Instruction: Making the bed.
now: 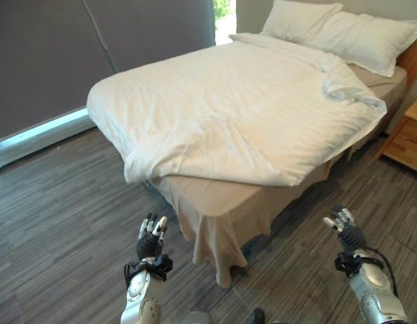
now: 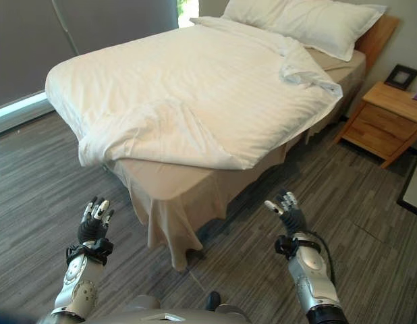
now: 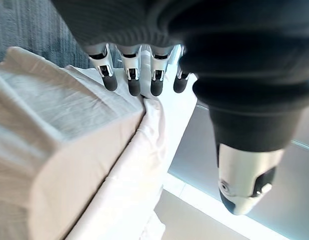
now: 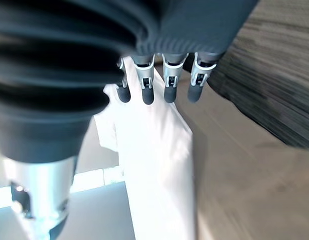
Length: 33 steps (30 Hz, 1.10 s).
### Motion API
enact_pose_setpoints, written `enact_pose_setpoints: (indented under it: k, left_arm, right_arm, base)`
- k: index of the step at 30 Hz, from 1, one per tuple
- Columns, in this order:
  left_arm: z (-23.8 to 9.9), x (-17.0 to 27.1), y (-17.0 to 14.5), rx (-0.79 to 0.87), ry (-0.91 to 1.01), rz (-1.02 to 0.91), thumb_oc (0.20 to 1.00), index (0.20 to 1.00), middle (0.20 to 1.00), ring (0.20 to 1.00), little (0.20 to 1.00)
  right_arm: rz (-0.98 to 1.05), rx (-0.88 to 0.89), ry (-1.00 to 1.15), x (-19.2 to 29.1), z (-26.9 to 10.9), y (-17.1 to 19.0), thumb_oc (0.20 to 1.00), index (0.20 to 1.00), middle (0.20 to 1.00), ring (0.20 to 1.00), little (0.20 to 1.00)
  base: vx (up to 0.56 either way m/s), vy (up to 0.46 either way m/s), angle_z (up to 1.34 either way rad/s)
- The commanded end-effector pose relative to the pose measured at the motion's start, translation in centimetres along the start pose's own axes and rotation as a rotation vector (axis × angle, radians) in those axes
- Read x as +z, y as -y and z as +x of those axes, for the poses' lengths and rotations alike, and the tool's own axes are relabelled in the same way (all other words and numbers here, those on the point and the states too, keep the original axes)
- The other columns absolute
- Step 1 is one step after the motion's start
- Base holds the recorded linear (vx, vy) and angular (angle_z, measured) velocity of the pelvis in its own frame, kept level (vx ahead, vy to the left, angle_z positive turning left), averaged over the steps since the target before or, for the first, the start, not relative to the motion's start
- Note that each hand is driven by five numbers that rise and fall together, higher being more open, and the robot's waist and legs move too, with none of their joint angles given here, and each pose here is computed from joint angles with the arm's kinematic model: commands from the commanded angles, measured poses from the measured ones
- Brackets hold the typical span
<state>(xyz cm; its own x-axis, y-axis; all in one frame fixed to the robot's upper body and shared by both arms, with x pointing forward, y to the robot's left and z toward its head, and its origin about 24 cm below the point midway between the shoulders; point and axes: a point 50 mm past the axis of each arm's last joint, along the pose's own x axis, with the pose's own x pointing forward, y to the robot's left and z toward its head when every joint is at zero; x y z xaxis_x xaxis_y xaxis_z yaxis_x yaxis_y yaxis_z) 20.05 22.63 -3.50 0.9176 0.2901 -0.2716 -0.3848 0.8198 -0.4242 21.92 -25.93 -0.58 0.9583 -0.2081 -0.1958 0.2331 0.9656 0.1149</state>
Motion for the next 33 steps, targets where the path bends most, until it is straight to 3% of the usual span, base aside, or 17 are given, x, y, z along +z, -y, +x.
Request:
enact_pose_setpoints:
  k: [1,10,27,30,31,33]
  left_arm:
    - [0.9,2.6,1.4,-0.098,0.105,0.028,1.000,1.000,1.000,1.000,1.000]
    - [0.8,2.9,1.1,-0.132,0.099,0.099,1.000,1.000,1.000,1.000,1.000]
    - [0.9,3.3,0.4,-0.107,0.101,0.190,1.000,1.000,1.000,1.000,1.000]
    - [2.2,6.8,0.2,-0.088,0.213,0.355,1.000,1.000,1.000,1.000,1.000]
    - [3.7,12.1,0.5,-0.073,0.375,0.553,1.000,1.000,1.000,1.000,1.000]
    - [4.2,14.5,0.9,-0.070,0.440,0.640,1.000,1.000,1.000,1.000,1.000]
  right_arm:
    - [-0.051,0.032,0.191,4.2,0.8,-0.2,1.000,1.000,1.000,1.000,1.000]
    - [-0.101,0.029,0.151,3.4,1.0,0.0,1.000,1.000,1.000,1.000,1.000]
    - [-0.001,0.081,0.021,-0.3,-0.6,-1.5,1.000,1.000,1.000,1.000,1.000]
    - [-0.008,0.097,0.012,-0.4,-0.6,-1.5,1.000,1.000,1.000,1.000,1.000]
    - [-0.017,0.113,-0.003,-0.6,-0.5,-1.3,1.000,1.000,1.000,1.000,1.000]
    - [-0.023,0.119,-0.015,-0.7,-0.5,-1.2,1.000,1.000,1.000,1.000,1.000]
  base:
    - [0.20,0.065,0.05]
    - [0.14,0.091,-0.18]
    - [0.05,0.046,-0.02]
    - [0.03,0.009,-0.07]
    - [0.02,0.022,-0.17]
    - [0.00,0.033,-0.15]
